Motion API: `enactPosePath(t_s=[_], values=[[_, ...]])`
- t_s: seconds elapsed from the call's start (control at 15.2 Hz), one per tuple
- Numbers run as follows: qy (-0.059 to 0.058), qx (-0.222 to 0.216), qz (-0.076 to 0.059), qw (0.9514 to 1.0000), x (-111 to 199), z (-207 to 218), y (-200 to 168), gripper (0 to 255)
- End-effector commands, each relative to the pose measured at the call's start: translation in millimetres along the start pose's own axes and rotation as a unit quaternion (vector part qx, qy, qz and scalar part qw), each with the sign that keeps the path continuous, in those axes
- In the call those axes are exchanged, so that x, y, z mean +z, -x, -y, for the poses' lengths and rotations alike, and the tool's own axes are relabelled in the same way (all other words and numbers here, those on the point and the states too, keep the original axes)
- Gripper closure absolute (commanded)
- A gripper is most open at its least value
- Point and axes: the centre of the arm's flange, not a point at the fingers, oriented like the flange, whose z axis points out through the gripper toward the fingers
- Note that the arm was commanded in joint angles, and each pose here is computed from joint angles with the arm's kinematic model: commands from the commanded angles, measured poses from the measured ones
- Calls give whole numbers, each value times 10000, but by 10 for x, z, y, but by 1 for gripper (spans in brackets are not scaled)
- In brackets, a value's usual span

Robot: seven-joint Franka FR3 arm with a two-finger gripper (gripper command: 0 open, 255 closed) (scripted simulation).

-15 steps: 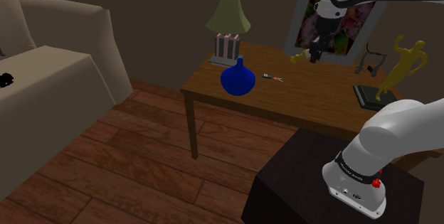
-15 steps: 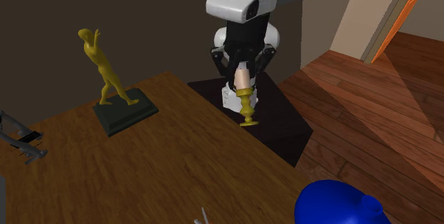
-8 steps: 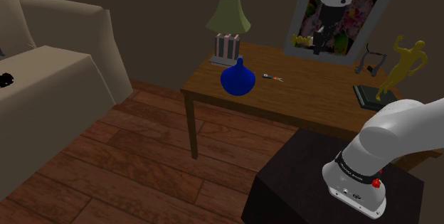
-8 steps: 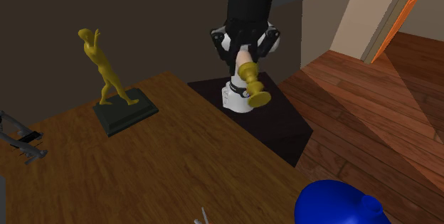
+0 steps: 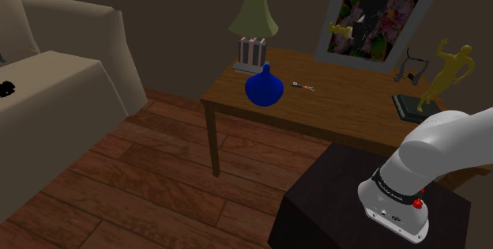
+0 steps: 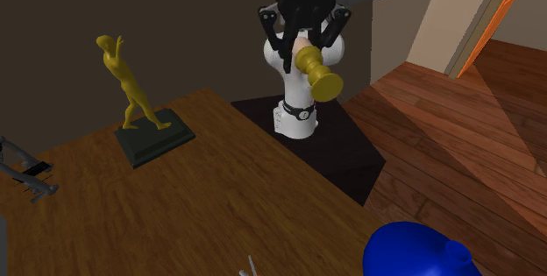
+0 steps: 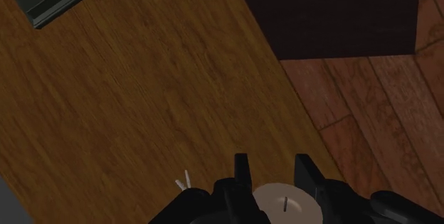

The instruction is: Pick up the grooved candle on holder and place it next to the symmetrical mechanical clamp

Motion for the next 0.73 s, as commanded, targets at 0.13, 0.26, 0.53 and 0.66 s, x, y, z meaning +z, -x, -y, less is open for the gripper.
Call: enactPosePath(t_s=[0.13,0.26,0.53,0.66], values=[[0,0,2,10000,-18,-401,54,255],[0,0,2,10000,-9,-663,83,255],[0,0,2,10000,10,-1187,142,255],[0,0,2,10000,19,-1450,171,255]])
